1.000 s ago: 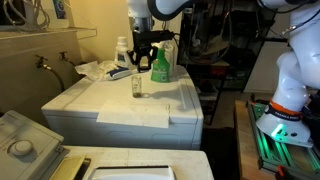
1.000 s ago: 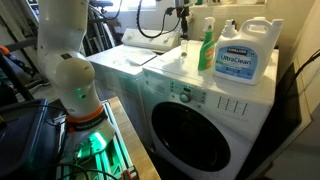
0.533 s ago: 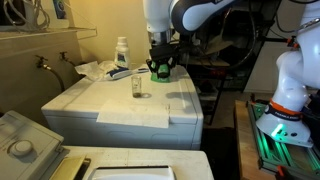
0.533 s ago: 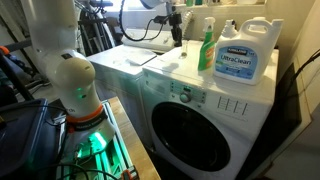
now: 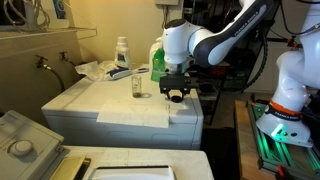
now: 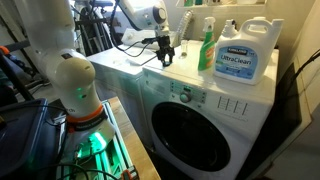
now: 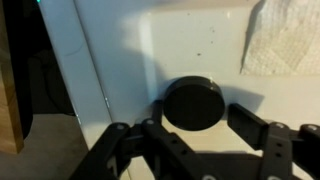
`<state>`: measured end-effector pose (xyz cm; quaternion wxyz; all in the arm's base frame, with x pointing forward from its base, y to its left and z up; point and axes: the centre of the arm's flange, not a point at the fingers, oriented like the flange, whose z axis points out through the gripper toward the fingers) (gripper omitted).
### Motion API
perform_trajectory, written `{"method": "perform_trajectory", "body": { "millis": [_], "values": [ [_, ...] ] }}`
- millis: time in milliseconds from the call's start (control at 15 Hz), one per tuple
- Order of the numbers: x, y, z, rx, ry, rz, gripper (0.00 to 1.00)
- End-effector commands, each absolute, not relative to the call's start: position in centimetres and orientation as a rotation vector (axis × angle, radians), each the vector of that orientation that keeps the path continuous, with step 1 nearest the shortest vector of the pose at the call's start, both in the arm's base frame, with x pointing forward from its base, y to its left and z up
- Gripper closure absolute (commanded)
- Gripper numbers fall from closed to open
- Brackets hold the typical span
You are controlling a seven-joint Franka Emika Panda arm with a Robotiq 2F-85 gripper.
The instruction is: Remove the lid from the bottle and put it on the washing machine
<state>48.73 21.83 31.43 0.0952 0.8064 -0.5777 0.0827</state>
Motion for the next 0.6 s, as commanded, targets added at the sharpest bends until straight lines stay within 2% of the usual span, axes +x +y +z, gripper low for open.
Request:
{"method": "perform_trajectory", "body": {
  "millis": [0,200,533],
  "values": [
    [46.3,18.7,36.8,2.356,-1.866,0.456,0.01],
    [45.3,19.1,43.8,2.449,-1.710,0.533,0.00],
    [37.6,21.6,53.6,2.689,-1.282,0.695,0.00]
  ]
}}
